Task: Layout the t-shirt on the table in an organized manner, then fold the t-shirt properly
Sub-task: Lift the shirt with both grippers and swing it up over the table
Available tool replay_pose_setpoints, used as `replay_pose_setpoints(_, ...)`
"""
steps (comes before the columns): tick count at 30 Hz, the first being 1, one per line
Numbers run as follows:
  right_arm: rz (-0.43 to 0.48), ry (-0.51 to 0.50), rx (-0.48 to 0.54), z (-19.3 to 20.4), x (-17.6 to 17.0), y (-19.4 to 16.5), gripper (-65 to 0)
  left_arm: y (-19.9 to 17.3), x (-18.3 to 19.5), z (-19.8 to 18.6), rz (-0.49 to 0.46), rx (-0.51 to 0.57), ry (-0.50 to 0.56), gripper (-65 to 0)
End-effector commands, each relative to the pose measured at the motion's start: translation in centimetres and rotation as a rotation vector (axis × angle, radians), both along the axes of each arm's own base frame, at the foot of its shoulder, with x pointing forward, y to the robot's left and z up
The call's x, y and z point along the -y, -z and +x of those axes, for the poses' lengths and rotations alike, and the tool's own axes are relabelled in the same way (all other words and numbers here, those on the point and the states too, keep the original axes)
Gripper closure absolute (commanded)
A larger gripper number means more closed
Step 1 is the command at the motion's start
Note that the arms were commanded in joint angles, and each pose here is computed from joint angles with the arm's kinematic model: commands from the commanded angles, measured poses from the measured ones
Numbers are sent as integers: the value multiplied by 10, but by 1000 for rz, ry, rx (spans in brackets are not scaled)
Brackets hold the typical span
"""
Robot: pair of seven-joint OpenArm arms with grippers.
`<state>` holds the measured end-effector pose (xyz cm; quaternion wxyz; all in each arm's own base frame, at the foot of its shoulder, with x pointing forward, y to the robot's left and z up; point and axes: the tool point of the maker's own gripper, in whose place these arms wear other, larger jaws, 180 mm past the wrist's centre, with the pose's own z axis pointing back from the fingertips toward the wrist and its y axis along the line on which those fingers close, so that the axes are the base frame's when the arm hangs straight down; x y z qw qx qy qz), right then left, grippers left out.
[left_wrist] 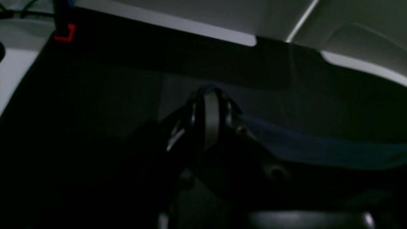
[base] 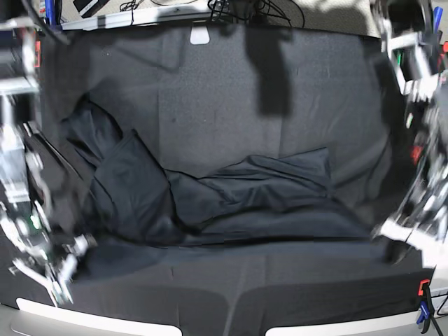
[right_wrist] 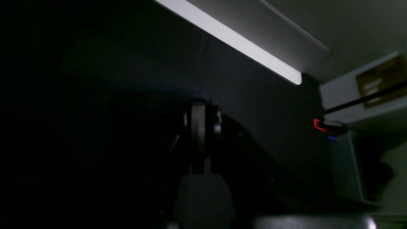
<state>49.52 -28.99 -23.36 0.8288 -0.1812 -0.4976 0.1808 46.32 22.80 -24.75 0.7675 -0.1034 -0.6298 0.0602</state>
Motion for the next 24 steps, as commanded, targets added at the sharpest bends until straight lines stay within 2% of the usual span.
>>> replay_pose_setpoints(1,5,18,100,19,6,-42,0,-30,-7,16,8,79,-16,0)
replay_pose_setpoints(4,60,36,159,48,0,-79,0,-53,-10,48,-14,101,-26,0)
replay_pose_setpoints(7,82,54,255,69,0,-150,0,-100,-17,72,-13,128,-21,0)
replay_pose_setpoints(11,87,97,345,67,17,-243,0,-169,-36,84,-1,172,-15,0)
replay_pose_setpoints(14,76,18,346,58,21,-281,0,-199,-49,82,-6,208,-19,0)
replay_pose_setpoints(15,66,-11,334,55,21,-286,0,-202,-53,81,-3,209,-22,0)
replay_pose_setpoints(18,81,-15,278,48,29,-278,0,-202,-59,78,5,183,-22,0)
replay_pose_setpoints(24,35,-29,124,42,22,-221,0,-186,-68,55,-57,150,-16,0)
